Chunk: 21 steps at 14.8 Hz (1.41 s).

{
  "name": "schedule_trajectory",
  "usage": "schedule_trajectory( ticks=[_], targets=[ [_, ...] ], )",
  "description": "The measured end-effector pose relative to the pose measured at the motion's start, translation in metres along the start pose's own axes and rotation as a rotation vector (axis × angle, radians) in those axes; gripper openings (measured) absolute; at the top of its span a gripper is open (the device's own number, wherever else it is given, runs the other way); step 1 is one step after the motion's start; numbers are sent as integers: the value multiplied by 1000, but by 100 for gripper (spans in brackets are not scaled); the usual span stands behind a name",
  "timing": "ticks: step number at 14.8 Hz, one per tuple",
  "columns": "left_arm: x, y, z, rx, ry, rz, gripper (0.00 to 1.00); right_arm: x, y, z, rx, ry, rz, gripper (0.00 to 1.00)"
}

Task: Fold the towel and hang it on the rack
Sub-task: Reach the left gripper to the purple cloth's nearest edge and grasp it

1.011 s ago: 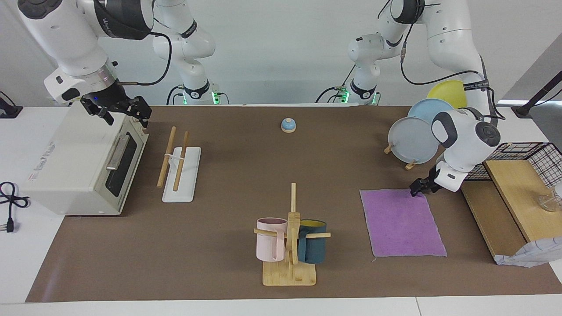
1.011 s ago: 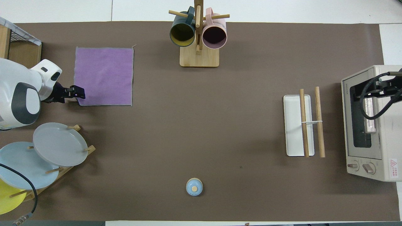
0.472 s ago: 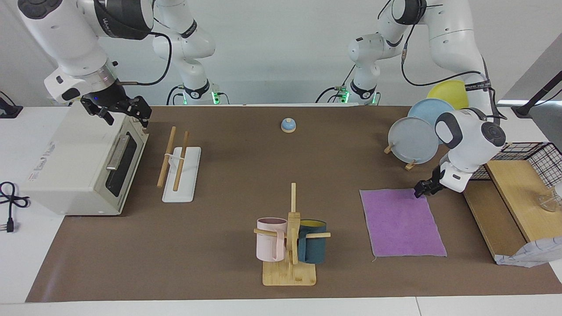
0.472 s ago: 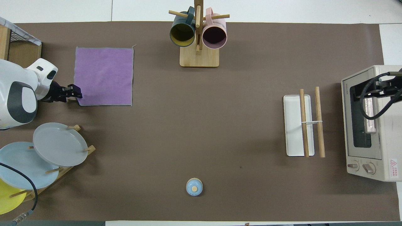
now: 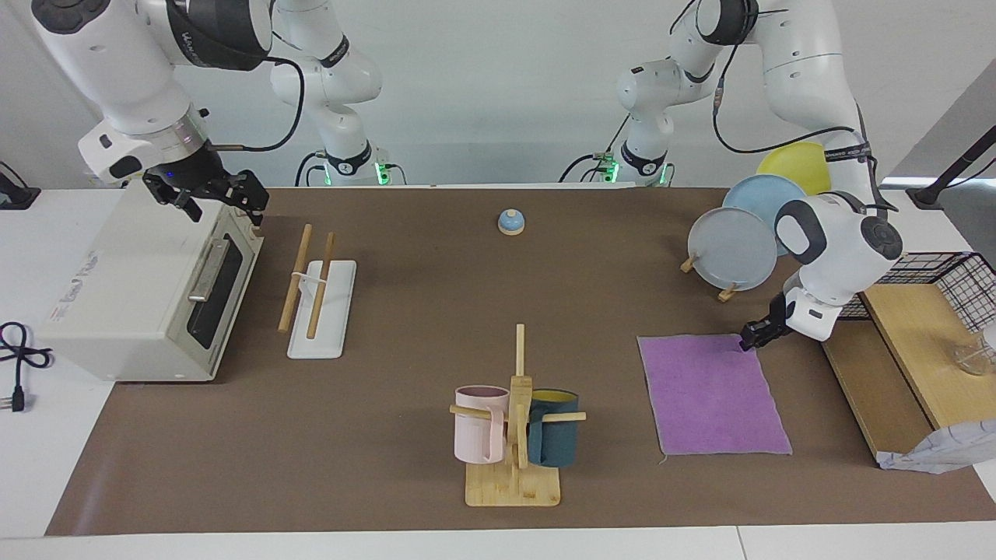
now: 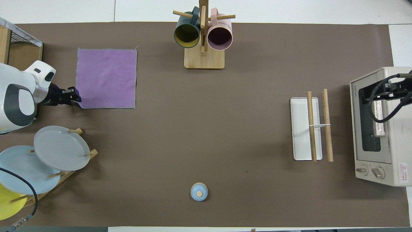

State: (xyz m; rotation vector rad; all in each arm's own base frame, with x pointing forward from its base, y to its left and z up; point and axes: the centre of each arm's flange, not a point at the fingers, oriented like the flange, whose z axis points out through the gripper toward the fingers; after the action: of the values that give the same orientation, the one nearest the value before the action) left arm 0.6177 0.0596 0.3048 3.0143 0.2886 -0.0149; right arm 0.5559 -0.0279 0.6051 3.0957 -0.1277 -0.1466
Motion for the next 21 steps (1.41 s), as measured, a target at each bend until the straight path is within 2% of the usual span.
schedule_trajectory(
  ticks=[1, 2, 3, 4, 6, 7, 9, 17, 21],
  targets=[
    [0, 0, 0, 0, 0, 0, 34, 0, 0, 0, 0, 0, 0, 100],
    [0, 0, 0, -1, -1, -1, 34, 0, 0, 0, 0, 0, 0, 100],
    [0, 0, 1, -1, -1, -1, 28, 0, 0, 0, 0, 0, 0, 100],
    [0, 0, 1, -1, -1, -1, 28, 0, 0, 0, 0, 0, 0, 100],
    [0, 0, 1, -1, -1, -1, 17, 0, 0, 0, 0, 0, 0, 100],
    [0, 0, 1, -1, -1, -1, 17, 0, 0, 0, 0, 0, 0, 100],
    [0, 0, 1, -1, -2, -1, 2, 0, 0, 0, 0, 0, 0, 100],
    [2, 4, -1, 0, 4, 14, 2, 0, 0, 0, 0, 0, 0, 100],
    [9, 17, -19, 57, 27, 143, 2, 0, 0, 0, 0, 0, 0, 100]
  ],
)
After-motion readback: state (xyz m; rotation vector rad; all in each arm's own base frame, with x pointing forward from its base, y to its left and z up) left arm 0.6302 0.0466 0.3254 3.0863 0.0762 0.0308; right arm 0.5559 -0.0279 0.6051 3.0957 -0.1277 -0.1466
